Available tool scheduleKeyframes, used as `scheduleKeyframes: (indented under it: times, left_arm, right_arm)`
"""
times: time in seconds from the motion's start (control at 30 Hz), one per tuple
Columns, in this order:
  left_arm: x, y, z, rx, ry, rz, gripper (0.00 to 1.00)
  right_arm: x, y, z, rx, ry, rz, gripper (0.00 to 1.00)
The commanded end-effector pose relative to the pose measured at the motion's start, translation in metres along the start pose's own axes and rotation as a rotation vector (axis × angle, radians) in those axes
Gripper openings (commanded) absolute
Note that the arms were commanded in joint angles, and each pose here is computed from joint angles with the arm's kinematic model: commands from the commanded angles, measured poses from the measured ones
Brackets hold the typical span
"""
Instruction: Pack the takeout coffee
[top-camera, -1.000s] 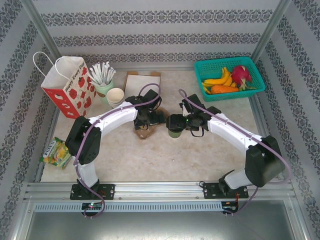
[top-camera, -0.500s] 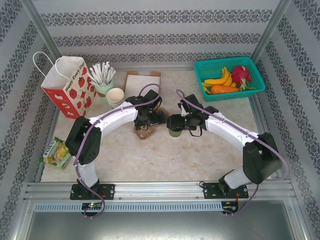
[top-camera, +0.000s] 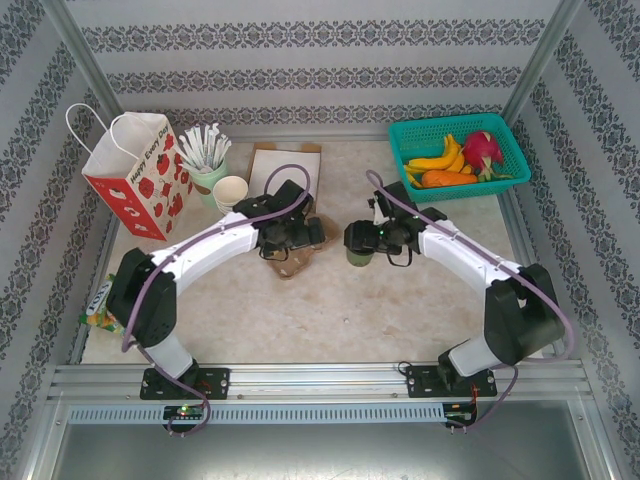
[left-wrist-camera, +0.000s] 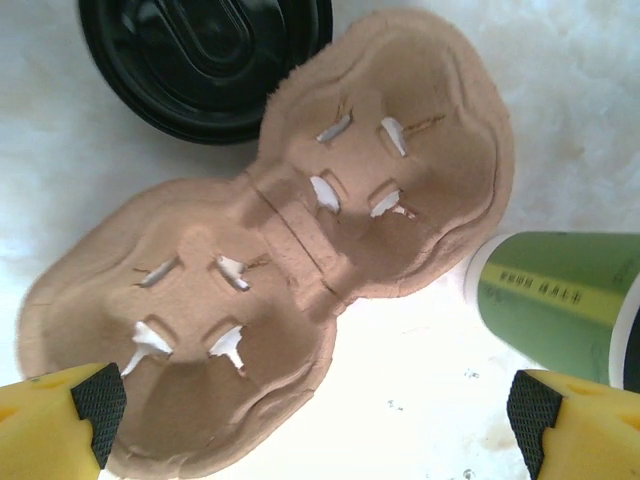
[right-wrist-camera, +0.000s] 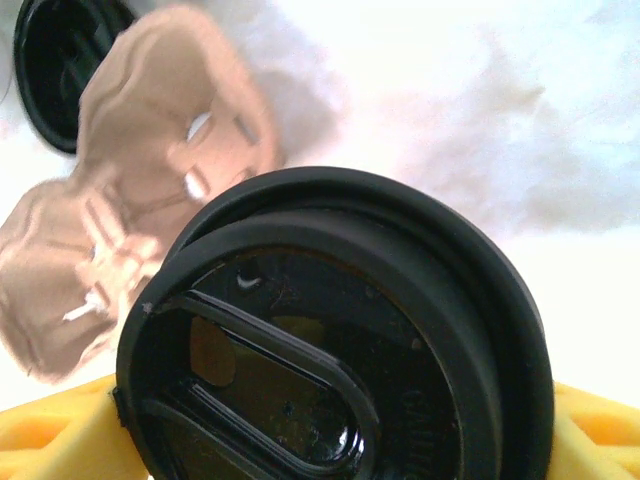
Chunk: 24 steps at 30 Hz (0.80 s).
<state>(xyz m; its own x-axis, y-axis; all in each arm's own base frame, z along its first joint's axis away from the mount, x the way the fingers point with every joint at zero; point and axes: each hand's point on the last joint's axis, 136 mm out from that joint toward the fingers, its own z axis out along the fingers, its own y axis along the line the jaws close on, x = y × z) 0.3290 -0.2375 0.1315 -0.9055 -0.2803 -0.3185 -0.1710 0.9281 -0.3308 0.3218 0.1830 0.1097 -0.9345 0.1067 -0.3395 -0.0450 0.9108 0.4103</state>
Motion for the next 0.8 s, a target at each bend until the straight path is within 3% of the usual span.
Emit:
scheduleKeyframes:
  times: [0.0,0.37,0.53,0.77]
  left_arm:
    - [-0.014,0.006,-0.016,-0.006,-0.115,-0.030,0.99]
    - [-0.035,0.072,-0.081,-0.123,-0.370,-0.192,1.00]
    - [-0.030,0.092,-0.077,-0.158,-0.347,-0.223,1.00]
    - [-0.015,0.080,-0.043,-0.093,-0.217,-0.186,1.00]
  right_arm:
    - [-0.004,-0.024,0.011,0.075,0.043,0.022,0.77]
    - [-0.093,-0.016,0.058,0.057,0.008,0.031,0.77]
    - [-0.127,-0.006,0.079,0.047,0.012,0.029,0.78]
    - [-0.159,-0.002,0.102,0.051,0.034,0.046,0.79]
